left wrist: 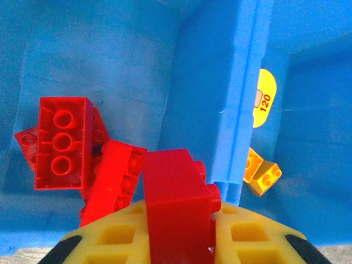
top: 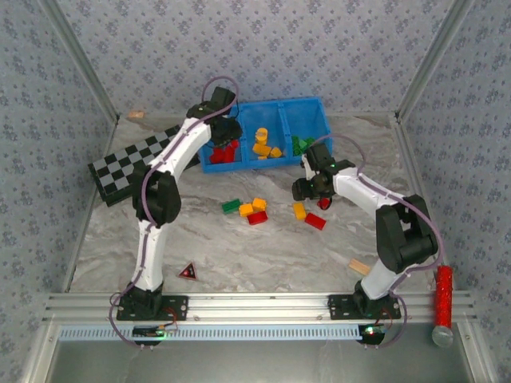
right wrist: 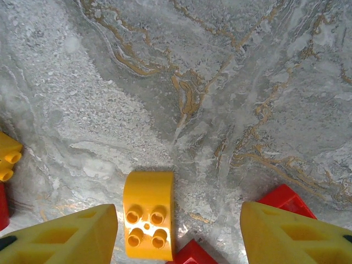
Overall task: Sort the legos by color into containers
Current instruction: Place the lego in the container, then pick up the lego from the center of the table, then place the lego in the container.
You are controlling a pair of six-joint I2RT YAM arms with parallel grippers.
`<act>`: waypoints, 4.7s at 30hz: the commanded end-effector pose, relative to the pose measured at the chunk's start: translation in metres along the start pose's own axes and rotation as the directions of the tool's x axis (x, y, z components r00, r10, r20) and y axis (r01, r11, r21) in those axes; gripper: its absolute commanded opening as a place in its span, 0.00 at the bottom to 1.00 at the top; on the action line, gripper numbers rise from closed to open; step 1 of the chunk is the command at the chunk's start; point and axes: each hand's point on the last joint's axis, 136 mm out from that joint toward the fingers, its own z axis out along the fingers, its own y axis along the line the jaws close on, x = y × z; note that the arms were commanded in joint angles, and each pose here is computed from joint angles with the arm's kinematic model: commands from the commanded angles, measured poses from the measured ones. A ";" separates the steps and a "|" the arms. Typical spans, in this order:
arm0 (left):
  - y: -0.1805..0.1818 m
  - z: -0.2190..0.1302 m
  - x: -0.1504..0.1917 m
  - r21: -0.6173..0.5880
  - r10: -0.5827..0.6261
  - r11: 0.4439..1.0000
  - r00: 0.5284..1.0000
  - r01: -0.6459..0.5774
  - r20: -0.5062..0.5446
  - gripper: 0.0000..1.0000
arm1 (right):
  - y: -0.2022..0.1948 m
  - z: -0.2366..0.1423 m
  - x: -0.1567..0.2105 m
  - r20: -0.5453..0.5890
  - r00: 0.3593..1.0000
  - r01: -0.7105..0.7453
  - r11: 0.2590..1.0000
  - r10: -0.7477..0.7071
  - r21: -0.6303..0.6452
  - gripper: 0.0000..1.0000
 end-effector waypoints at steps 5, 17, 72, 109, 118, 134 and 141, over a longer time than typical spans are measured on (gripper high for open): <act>0.024 0.022 0.009 -0.043 -0.051 0.998 0.998 0.049 -0.044 0.17 | 0.003 0.005 -0.005 -0.014 1.000 0.016 1.000 -0.016 0.007 0.63; 0.057 0.054 0.010 -0.101 -0.121 0.988 0.990 0.114 -0.069 0.18 | 0.004 0.008 0.000 -0.036 0.999 0.027 0.999 -0.026 0.018 0.65; -0.020 -0.140 -0.054 0.295 0.042 0.953 0.996 -0.064 0.079 0.59 | 0.013 0.053 0.045 -0.208 0.974 0.112 0.989 -0.089 0.100 0.40; 0.114 -0.152 0.230 -0.022 0.151 0.988 0.978 -0.155 -0.146 0.65 | 0.082 0.023 -0.195 0.171 0.943 0.280 0.958 -0.286 0.055 0.33; 0.103 -0.130 0.260 -0.030 0.118 0.992 0.977 -0.125 -0.175 0.66 | 0.086 0.058 -0.211 0.193 0.932 0.293 0.952 -0.306 0.091 0.33; 0.053 -0.087 0.265 -0.013 0.179 0.983 0.964 -0.185 -0.194 0.67 | 0.080 0.059 -0.210 0.191 0.928 0.306 0.947 -0.319 0.094 0.51; 0.045 -0.067 0.274 -0.024 0.174 0.983 0.956 -0.185 -0.235 0.68 | 0.076 0.026 -0.214 0.227 0.919 0.306 0.946 -0.323 0.104 0.52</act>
